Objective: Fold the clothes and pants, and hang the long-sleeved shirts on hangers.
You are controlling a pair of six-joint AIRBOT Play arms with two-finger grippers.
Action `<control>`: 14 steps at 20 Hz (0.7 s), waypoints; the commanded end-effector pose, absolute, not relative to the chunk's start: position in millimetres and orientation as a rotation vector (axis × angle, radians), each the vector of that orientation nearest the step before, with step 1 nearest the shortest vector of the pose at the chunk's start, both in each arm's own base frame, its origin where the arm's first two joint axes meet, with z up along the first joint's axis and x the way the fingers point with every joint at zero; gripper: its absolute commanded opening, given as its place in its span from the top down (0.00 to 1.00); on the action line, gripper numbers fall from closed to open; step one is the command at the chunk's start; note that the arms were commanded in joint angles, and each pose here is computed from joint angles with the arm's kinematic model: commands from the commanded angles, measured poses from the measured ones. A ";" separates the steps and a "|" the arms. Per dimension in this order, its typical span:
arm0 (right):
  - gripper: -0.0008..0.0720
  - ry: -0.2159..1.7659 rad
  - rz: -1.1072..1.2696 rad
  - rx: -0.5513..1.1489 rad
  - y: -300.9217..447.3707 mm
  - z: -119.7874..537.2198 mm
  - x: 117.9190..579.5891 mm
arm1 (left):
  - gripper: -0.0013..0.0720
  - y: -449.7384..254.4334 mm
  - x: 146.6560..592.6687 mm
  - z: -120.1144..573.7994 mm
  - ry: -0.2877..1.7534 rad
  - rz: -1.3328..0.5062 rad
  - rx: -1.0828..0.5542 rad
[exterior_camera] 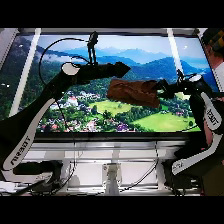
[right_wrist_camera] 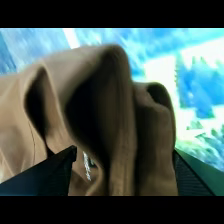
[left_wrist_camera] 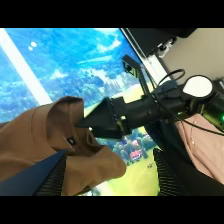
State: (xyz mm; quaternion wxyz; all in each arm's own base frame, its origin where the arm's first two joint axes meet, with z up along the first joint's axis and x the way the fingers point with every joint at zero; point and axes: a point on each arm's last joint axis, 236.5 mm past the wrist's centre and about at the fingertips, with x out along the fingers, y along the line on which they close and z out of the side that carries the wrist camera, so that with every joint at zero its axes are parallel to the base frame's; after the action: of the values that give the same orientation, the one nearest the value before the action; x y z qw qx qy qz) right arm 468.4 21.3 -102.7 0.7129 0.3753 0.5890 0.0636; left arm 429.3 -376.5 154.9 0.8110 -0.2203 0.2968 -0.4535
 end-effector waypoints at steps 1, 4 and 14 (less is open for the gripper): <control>0.02 1.321 0.124 0.865 34.2 -109.1 469.9 | 0.15 -376.1 429.5 154.6 0.635 -0.969 -0.470; 0.02 1.428 0.286 0.849 69.3 -113.1 446.1 | 0.15 -376.1 429.5 154.6 0.635 -0.969 -0.471; 0.97 1.330 0.498 0.592 152.9 -84.6 475.7 | 0.15 -373.6 431.7 154.8 0.624 -0.968 -0.457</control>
State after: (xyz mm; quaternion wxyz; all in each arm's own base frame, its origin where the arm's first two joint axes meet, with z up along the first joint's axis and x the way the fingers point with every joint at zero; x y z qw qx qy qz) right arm 455.1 130.9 -113.9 0.6968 0.2783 0.6324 0.1927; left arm 429.8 -375.7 155.0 0.8113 -0.2196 0.2962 -0.4537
